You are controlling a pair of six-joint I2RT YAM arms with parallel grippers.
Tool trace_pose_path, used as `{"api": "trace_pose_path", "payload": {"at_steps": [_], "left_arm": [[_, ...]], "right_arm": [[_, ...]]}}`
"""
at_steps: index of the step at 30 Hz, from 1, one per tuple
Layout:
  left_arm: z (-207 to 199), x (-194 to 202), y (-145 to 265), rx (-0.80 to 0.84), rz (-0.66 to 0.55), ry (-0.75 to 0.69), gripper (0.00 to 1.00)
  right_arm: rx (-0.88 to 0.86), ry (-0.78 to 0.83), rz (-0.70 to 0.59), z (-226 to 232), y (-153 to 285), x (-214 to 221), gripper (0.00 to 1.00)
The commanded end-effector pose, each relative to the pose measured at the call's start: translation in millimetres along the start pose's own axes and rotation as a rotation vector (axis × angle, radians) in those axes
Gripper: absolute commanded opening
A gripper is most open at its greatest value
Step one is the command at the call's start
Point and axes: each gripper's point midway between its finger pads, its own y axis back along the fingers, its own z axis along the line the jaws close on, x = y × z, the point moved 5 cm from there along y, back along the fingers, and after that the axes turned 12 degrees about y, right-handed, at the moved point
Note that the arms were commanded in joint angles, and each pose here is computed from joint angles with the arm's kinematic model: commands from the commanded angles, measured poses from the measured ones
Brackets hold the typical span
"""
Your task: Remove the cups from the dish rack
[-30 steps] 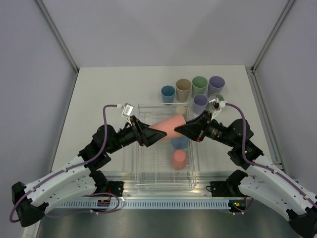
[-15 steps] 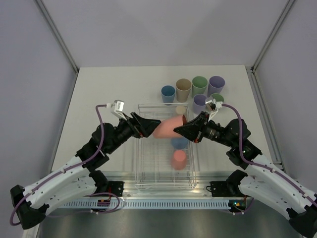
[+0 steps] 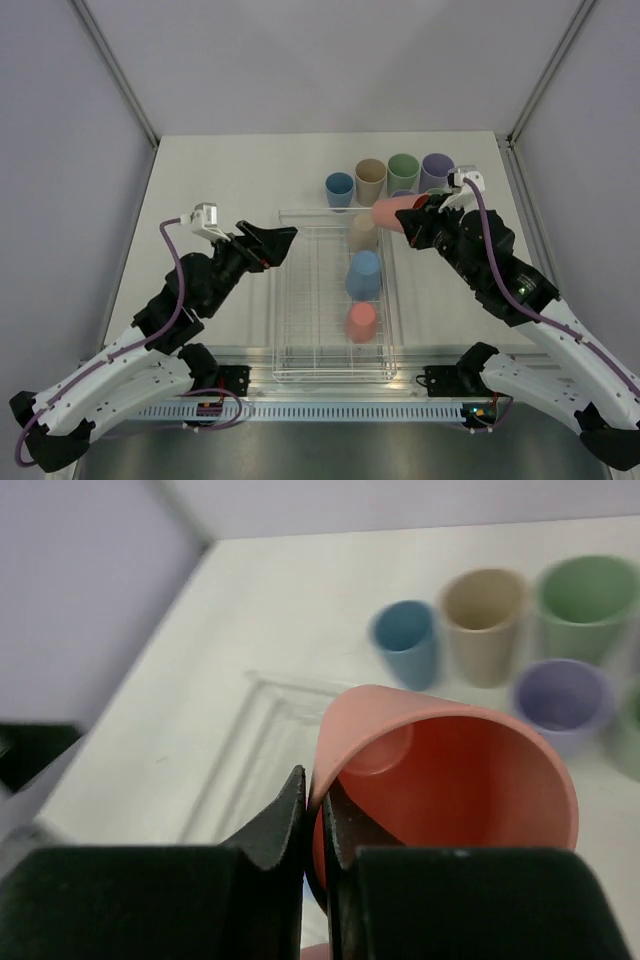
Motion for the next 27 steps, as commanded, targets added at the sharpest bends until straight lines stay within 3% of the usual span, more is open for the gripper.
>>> {"api": "trace_pose_path", "payload": {"at_steps": [1,2,4,6,8,12,20,27], "left_arm": [[10.4,5.5,-3.5,-0.069,0.038,-0.075,1.00],[12.3,7.6,-4.5,-0.077,0.050,-0.085,1.00],[14.4,10.8,-6.9,-0.086,0.064,-0.101,1.00],[15.5,13.4,-8.8,-0.092,0.078,-0.112,1.00],[16.0,15.0,-11.0,-0.099,0.089,-0.122,1.00],[16.4,17.8,-11.5,-0.103,0.109,-0.132,1.00],[22.3,22.5,-10.7,-0.114,0.126,-0.137,1.00],[24.8,24.5,-11.2,-0.123,0.138,-0.149,1.00]], "right_arm": [[0.554,0.162,0.157,-70.9,16.6,8.0,0.01],[0.716,0.185,0.158,-87.5,24.4,3.3,0.01],[0.837,0.225,0.265,-98.7,28.7,11.2,0.01],[0.878,0.228,0.383,-111.5,25.3,27.0,0.01],[0.788,0.190,0.489,-117.1,14.2,52.2,0.01],[0.836,0.117,0.613,-154.5,3.3,82.6,0.01],[0.781,0.071,0.663,-171.7,-46.3,95.2,0.01],[0.804,0.062,0.724,-190.3,-60.4,115.6,0.01]]}}
